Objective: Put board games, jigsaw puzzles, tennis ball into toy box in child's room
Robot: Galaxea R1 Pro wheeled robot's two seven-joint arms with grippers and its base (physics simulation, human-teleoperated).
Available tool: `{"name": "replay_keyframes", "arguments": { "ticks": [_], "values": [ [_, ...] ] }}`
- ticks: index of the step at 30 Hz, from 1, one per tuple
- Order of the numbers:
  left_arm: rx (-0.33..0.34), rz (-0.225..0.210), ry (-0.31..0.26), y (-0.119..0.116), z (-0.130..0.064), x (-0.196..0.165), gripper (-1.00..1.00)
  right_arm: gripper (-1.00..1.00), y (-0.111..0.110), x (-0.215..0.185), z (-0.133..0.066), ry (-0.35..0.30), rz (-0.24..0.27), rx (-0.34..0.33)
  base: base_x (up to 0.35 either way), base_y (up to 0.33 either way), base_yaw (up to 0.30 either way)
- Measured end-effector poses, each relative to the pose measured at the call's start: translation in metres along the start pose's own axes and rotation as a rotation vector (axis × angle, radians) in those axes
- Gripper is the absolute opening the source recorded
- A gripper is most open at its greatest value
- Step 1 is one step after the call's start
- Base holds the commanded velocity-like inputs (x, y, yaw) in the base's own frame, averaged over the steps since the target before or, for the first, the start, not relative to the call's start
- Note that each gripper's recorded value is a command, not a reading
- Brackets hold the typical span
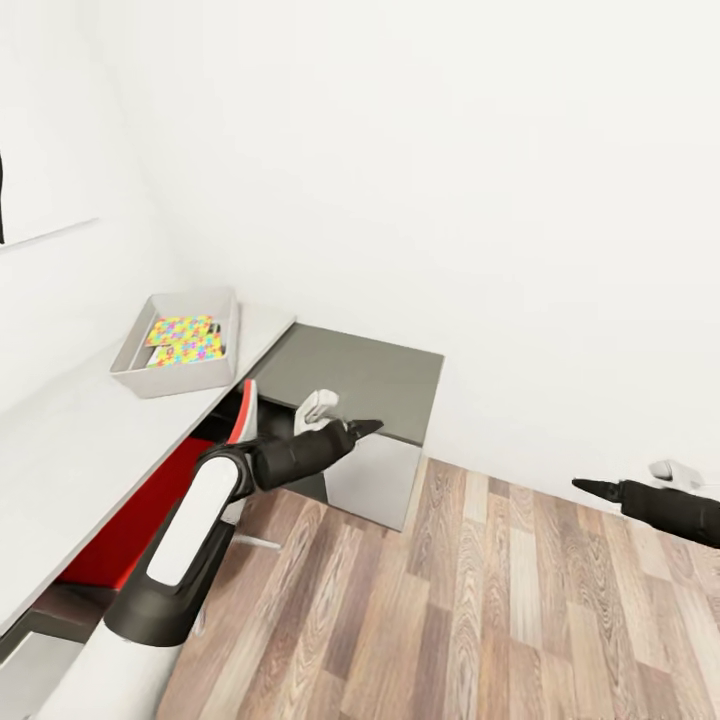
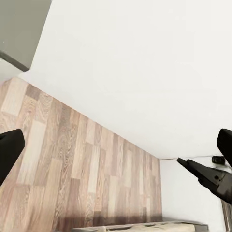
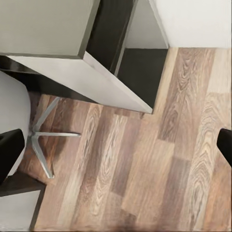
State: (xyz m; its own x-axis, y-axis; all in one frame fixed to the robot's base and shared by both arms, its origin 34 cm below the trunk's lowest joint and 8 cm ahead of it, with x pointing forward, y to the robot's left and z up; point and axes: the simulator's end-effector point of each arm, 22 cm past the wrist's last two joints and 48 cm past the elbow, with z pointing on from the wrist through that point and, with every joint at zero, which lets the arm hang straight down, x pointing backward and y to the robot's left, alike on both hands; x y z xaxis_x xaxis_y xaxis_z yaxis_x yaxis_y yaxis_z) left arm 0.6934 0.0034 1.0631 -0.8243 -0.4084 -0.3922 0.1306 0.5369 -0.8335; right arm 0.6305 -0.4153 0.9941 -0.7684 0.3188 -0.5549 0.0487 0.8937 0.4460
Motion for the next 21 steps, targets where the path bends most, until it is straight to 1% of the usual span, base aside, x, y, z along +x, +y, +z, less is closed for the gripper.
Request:
{"name": "replay_keyframes", "arguments": {
  "ticks": [3, 4, 8, 11, 13, 21],
  "values": [
    [-0.028, -0.025, -0.021, 0.018, -0.008, -0.003, 1.00, 1.00, -0.006, 0.024, 0.017, 0.058, 0.012, 0.047, 0.000, 0.000, -0.147],
    [-0.035, -0.035, -0.027, 0.024, -0.011, -0.003, 1.00, 1.00, -0.010, 0.035, 0.027, 0.082, 0.032, 0.066, 0.000, 0.000, -0.147],
    [-0.041, -0.044, -0.037, 0.028, -0.015, -0.004, 1.00, 1.00, -0.013, 0.042, 0.040, 0.103, 0.057, 0.083, -0.009, 0.000, -0.147],
    [-0.045, -0.049, -0.040, 0.030, -0.016, -0.005, 1.00, 1.00, -0.013, 0.044, 0.045, 0.110, 0.065, 0.090, -0.124, 0.013, -0.147],
    [-0.044, -0.048, -0.042, 0.029, -0.017, -0.005, 1.00, 1.00, -0.013, 0.043, 0.045, 0.108, 0.066, 0.091, -0.197, 0.035, -0.147],
    [-0.037, -0.038, -0.046, 0.022, -0.019, -0.007, 1.00, 1.00, -0.011, 0.041, 0.044, 0.104, 0.069, 0.092, -0.279, 0.026, -0.139]
  ]
}}
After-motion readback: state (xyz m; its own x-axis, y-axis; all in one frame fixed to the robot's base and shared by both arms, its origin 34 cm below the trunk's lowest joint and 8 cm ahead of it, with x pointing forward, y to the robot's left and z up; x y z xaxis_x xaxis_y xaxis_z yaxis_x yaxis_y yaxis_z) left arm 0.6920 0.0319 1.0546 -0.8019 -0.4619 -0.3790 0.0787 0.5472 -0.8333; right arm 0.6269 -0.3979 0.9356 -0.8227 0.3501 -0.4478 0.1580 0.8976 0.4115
